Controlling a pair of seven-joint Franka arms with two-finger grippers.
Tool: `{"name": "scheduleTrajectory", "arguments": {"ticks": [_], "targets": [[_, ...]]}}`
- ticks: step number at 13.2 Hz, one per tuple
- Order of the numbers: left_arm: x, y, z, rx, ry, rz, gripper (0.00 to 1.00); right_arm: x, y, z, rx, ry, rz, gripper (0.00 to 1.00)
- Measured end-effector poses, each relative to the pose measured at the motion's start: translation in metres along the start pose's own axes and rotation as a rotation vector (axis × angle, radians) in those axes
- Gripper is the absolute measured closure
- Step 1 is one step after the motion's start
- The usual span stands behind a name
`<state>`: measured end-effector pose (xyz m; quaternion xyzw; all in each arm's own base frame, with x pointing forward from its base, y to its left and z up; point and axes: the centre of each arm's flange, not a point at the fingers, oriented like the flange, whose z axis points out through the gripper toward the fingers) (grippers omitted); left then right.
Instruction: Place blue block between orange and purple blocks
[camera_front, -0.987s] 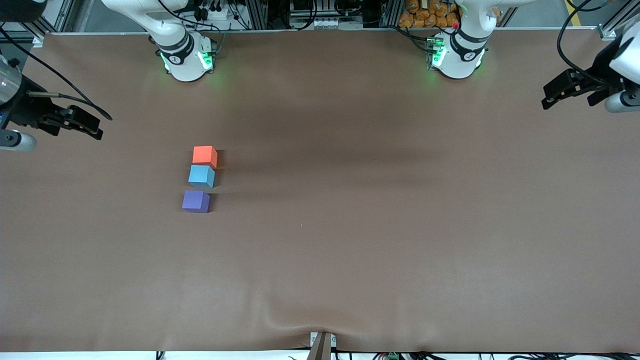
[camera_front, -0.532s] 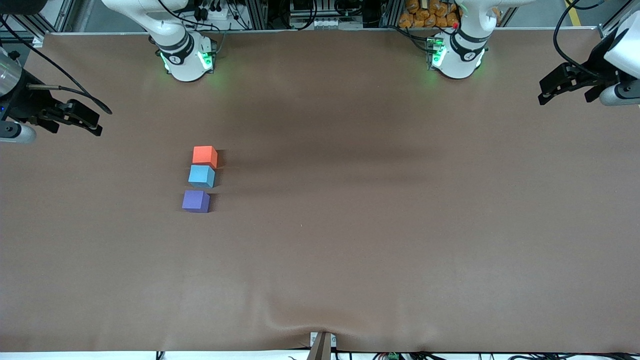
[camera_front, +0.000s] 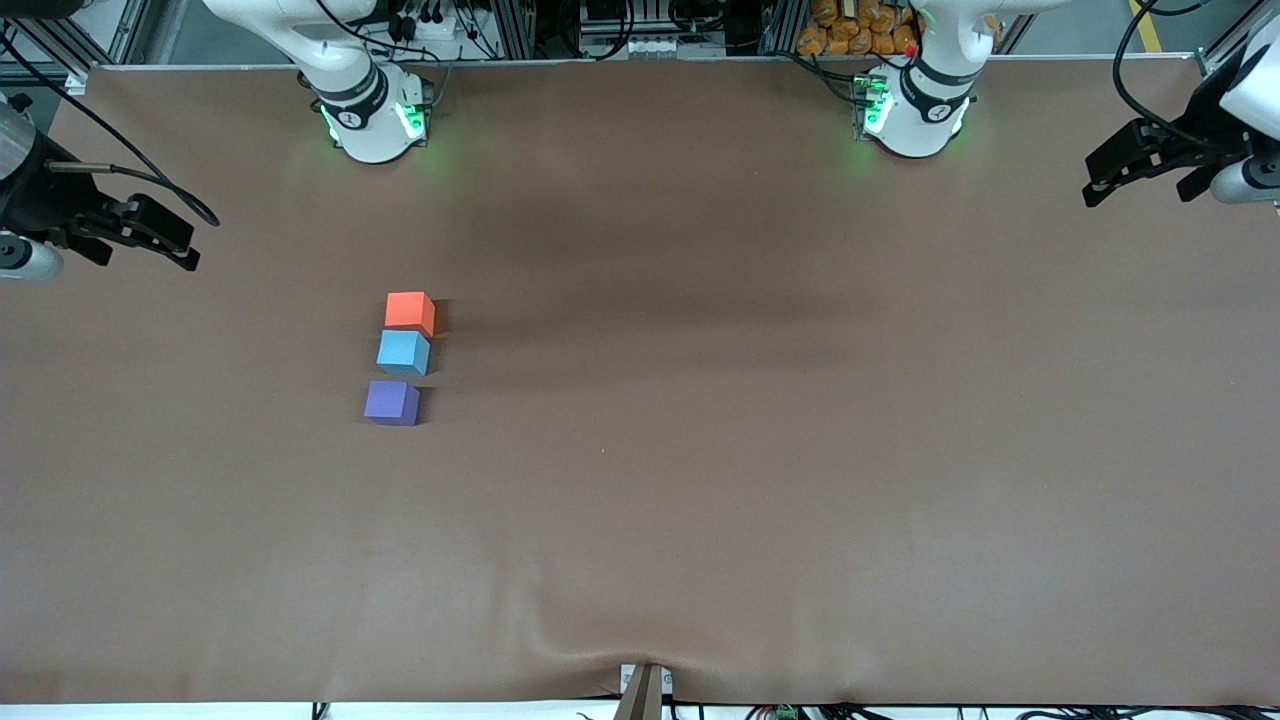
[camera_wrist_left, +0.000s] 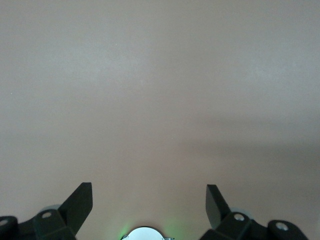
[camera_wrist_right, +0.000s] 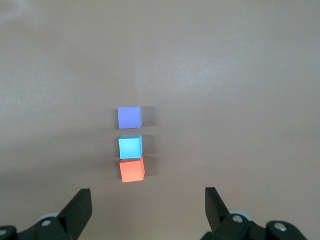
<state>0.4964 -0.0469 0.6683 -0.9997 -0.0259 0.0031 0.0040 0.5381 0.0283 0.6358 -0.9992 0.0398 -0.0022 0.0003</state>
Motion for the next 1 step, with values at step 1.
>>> {"name": "scheduleTrajectory", "arguments": {"ticks": [1], "targets": [[0.0,0.0,-0.0009,0.0,0.002,0.0,0.0,0.0,-0.0002,0.0,0.0,0.0,0.0,0.0]]}}
